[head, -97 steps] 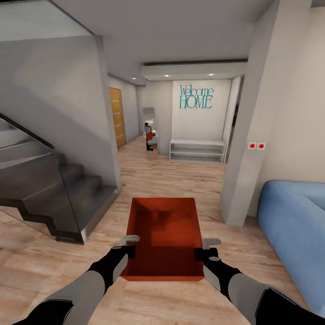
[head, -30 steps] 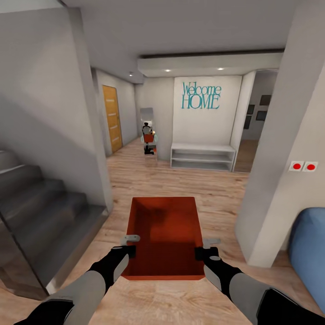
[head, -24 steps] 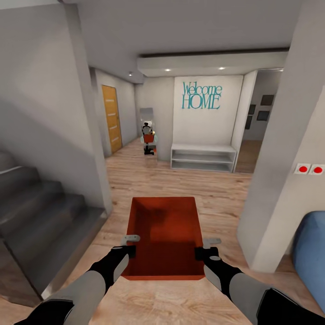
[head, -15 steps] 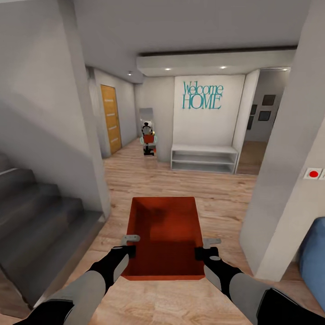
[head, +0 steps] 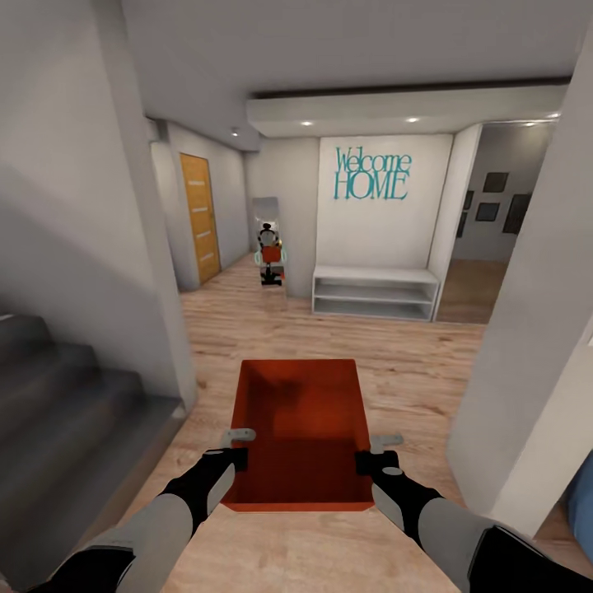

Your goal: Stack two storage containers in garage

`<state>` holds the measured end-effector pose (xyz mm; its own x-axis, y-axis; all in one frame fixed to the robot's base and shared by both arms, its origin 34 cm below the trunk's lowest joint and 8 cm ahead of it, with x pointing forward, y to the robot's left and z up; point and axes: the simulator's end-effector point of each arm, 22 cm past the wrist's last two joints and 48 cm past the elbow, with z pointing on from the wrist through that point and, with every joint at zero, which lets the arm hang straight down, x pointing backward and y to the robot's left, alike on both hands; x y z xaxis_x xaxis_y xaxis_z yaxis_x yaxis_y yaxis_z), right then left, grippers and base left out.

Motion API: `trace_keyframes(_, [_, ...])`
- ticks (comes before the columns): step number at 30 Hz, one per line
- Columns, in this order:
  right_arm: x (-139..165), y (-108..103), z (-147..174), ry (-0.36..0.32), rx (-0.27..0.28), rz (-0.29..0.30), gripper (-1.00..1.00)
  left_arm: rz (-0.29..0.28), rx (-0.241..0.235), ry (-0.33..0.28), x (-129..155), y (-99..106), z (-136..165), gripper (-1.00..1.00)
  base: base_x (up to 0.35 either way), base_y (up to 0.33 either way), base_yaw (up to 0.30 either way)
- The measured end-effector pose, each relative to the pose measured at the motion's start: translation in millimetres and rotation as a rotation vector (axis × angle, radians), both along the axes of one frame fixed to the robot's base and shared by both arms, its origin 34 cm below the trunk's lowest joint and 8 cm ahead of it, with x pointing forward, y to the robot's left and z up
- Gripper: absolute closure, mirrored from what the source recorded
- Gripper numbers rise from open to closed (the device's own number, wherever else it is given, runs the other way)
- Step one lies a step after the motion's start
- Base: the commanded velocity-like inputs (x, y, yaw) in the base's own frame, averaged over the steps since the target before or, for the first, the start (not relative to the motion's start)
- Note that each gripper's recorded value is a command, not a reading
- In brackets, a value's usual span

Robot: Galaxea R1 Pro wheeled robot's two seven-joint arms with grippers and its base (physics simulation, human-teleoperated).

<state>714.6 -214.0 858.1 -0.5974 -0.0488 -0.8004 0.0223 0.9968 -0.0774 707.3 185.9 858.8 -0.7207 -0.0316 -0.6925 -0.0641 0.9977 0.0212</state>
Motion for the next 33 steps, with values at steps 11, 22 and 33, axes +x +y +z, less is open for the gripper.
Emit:
trace_keyframes(11, [0.0,0.0,0.0,0.0,0.0,0.0,1.0,0.0,0.0,0.0,0.0,0.0,0.0,1.0,0.323,0.0,0.0])
trace_keyframes(22, [0.0,0.0,0.0,0.0,0.0,0.0,1.0,0.0,0.0,0.0,0.0,0.0,0.0,1.0,0.323,0.0,0.0])
trace_keyframes(33, [0.0,0.1,0.0,0.0,0.0,0.0,1.0,0.0,0.0,0.0,0.0,0.1,0.0,1.0,0.323,0.0,0.0])
